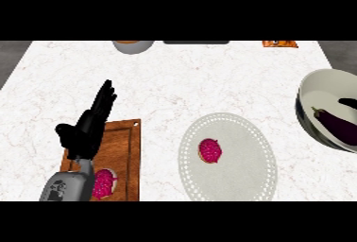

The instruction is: Pick the eggplant from the placemat and place it in the bowl

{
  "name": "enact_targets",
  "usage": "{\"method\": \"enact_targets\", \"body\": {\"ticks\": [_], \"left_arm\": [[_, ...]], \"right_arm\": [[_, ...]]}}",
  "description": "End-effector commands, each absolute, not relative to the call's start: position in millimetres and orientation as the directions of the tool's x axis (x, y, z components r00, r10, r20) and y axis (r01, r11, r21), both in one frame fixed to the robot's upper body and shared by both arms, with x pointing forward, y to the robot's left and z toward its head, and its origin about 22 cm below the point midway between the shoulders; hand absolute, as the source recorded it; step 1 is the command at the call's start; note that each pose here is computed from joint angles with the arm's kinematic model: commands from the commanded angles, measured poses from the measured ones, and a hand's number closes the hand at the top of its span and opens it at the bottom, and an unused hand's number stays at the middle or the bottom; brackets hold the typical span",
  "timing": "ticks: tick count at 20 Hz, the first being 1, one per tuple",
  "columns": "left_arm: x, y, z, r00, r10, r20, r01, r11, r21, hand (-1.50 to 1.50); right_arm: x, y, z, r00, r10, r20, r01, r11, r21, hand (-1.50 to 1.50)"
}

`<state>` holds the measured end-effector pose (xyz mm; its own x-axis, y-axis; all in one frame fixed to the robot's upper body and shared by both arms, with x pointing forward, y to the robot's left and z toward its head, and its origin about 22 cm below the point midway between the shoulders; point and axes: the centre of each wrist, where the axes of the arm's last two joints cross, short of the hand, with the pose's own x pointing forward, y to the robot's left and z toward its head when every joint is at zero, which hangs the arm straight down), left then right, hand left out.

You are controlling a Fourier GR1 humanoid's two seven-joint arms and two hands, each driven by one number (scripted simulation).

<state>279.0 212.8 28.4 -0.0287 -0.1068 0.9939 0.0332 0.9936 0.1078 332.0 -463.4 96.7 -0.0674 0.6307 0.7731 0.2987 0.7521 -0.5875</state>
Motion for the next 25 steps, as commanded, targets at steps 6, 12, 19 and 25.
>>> {"method": "enact_targets", "body": {"ticks": [6,12,19,25], "left_arm": [[269.5,226.2,28.3,-0.025,-0.111,0.993,0.010,0.994,0.111,0.00],[262.4,216.8,11.0,-0.010,-0.116,0.993,0.028,0.993,0.116,0.00],[283.9,217.1,32.0,-0.015,-0.116,0.993,0.038,0.992,0.117,0.00],[285.0,206.7,32.2,-0.038,-0.105,0.994,0.030,0.994,0.107,0.00]], "right_arm": [[295.5,-503.6,140.7,-0.088,0.473,0.876,0.340,0.841,-0.420,-1.50],[256.4,-543.3,101.8,-0.107,0.320,0.941,0.334,0.903,-0.269,-1.50],[222.5,-566.4,98.9,-0.146,0.277,0.950,0.235,0.942,-0.239,-1.50],[200.3,-581.9,100.5,-0.149,0.302,0.942,0.203,0.941,-0.270,-1.50]]}}
